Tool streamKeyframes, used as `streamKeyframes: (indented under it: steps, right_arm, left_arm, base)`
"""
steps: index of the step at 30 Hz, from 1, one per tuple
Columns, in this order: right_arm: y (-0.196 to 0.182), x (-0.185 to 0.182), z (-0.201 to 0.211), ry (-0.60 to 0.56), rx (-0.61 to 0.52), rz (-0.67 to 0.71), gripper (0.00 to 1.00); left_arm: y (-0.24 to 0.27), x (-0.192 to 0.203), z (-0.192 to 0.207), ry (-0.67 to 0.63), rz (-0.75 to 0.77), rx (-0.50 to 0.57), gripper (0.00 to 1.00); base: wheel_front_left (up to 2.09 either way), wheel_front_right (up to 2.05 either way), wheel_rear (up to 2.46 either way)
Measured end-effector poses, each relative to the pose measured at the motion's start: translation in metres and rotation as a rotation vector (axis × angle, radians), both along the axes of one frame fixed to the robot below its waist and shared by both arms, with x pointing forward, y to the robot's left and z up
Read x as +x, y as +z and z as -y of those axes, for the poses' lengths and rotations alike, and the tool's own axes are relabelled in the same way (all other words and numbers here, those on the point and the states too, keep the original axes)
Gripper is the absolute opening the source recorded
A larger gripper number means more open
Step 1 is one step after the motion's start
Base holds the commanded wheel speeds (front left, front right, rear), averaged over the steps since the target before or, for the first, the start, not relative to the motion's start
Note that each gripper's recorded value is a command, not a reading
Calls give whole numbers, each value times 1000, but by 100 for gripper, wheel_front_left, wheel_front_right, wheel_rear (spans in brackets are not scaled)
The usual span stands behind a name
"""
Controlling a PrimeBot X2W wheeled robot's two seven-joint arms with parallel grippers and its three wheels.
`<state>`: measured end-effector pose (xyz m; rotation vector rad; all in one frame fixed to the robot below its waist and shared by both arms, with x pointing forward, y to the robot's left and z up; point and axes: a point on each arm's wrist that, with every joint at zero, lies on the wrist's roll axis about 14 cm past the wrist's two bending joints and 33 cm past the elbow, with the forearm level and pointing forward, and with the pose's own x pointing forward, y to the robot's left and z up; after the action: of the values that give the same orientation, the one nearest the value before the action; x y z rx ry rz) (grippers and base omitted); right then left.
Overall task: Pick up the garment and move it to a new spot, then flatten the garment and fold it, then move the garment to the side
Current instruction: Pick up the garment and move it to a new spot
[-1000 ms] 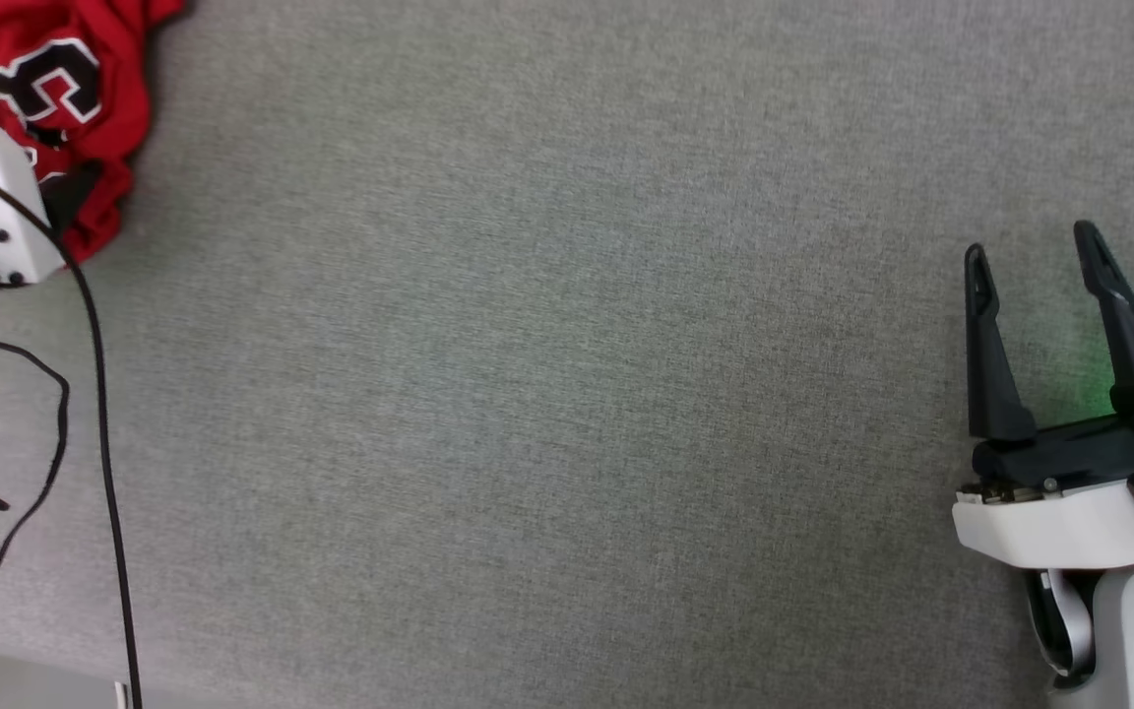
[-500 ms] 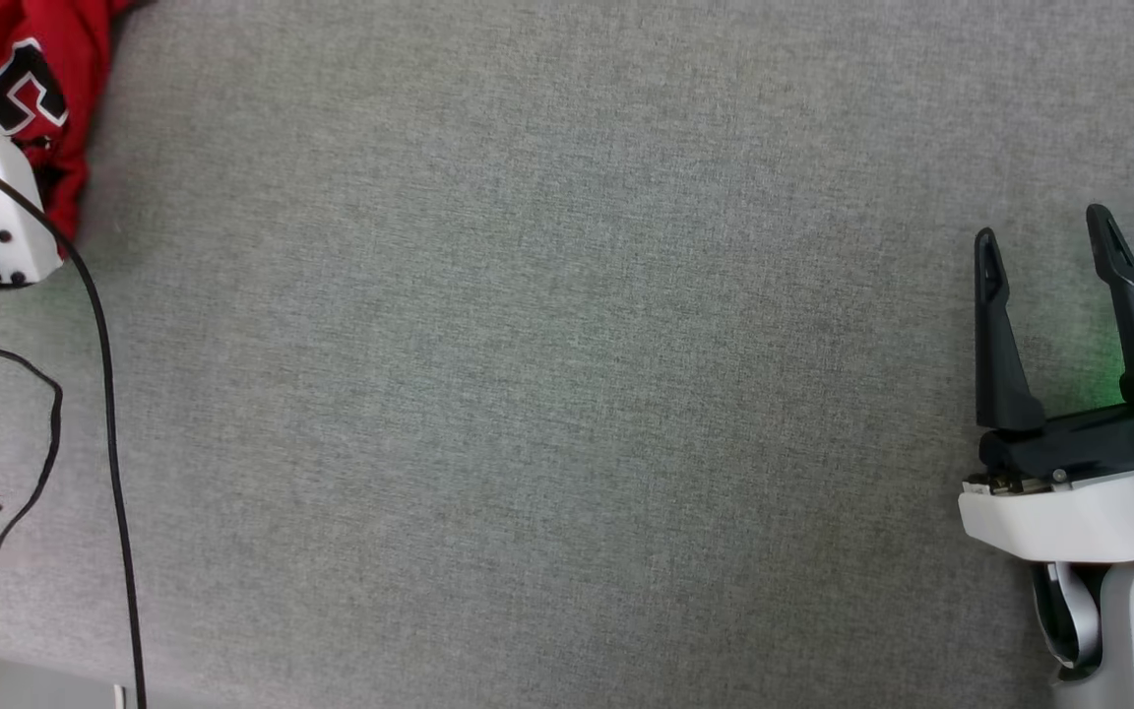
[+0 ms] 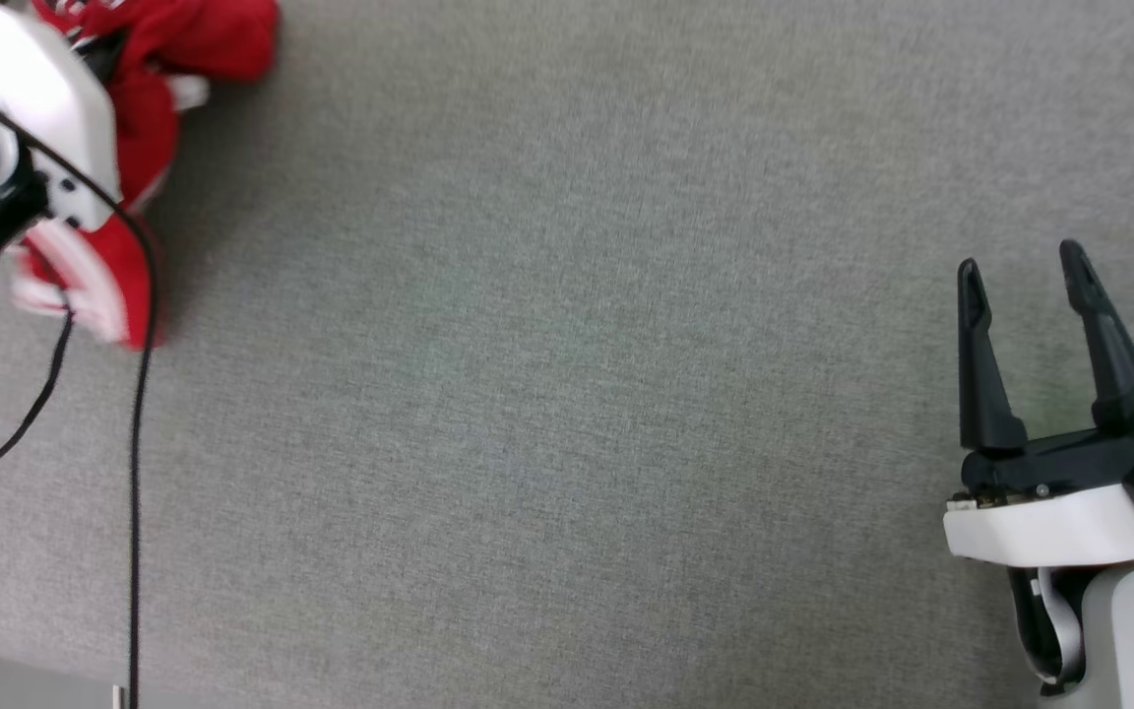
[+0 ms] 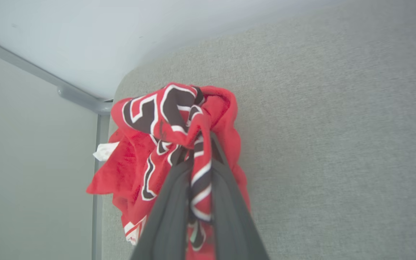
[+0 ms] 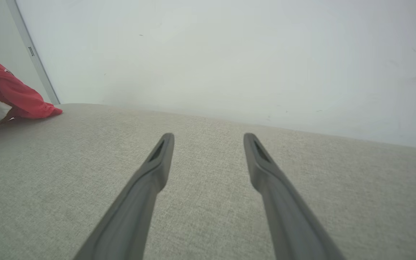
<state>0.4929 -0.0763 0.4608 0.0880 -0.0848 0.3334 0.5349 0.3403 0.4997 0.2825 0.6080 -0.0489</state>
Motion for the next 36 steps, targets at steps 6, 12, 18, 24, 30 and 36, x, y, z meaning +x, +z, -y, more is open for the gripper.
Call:
streamKeyframes:
  steps: [6,12,18,24,30,36]
  right_arm:
    - [22,-10,10,-24,38,26,100]
    - [35,-17,38,-97,49,40,100]
    - [41,-27,76,-196,58,44,100]
    - [42,-36,110,-291,57,39,100]
    - [41,-42,134,-355,53,32,100]
    - [36,-40,137,-366,56,21,100]
  left_arm:
    - [53,17,68,-219,149,19,0]
    - [67,25,168,-491,237,-9,0]
    - [61,12,278,-763,273,-90,0]
    - [49,-25,377,-1022,275,-185,0]
    - [13,-75,438,-1180,178,-293,0]
    - [-40,-140,466,-1239,-16,-354,0]
  base:
    - [0,0,0]
    - [0,0,0]
    - [0,0,0]
    - [0,0,0]
    - [0,0,0]
    - [0,0,0]
